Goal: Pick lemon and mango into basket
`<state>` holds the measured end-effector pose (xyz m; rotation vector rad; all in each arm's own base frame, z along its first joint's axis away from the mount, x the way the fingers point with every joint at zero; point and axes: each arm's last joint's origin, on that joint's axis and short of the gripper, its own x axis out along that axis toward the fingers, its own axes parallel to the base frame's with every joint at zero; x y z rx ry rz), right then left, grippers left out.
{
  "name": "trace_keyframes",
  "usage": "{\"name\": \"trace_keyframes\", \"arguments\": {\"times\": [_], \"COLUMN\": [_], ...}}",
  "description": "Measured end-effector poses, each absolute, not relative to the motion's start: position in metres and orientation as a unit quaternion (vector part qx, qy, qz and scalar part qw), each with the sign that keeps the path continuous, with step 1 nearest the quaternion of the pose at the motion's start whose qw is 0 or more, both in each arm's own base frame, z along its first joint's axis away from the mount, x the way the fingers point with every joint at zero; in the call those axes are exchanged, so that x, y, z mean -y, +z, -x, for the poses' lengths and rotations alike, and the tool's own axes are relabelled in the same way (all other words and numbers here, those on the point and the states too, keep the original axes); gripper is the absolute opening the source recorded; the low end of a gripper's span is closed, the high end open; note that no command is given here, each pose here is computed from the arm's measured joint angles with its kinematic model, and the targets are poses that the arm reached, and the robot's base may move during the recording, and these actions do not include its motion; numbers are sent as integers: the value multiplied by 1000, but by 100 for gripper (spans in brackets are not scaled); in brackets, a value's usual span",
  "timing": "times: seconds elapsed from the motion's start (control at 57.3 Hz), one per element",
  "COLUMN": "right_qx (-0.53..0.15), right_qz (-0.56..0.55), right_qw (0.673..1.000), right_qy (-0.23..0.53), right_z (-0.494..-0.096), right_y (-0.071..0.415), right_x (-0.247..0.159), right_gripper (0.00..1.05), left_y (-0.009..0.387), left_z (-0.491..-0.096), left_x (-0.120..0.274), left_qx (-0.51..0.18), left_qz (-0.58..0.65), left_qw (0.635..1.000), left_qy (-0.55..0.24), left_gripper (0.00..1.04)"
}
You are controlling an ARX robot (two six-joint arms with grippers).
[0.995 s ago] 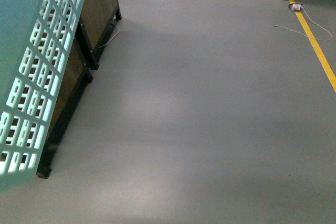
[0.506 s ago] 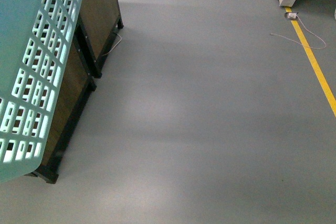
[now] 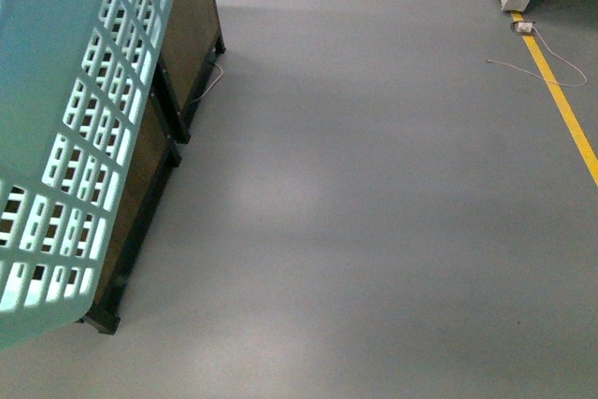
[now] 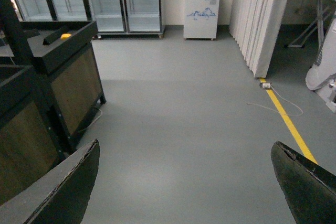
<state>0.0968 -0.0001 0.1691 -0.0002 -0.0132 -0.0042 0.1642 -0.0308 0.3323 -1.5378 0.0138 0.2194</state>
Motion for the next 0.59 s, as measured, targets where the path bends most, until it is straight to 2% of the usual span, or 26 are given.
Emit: {"name": "trace_keyframes", "arguments": {"times": [0.593], "right_qx": [6], "right_qz": [0], "right_qw": [1000], "right_qy": [0], "right_z": [-97], "right_y": [169], "right_x": [0], "right_gripper": [96], "left_y": [332], "left_z": [-164], "left_x": [31], "left_qx": [-6], "left_qz": [692], "left_qw": [715], "left_qy": [99], "left_gripper": [7]}}
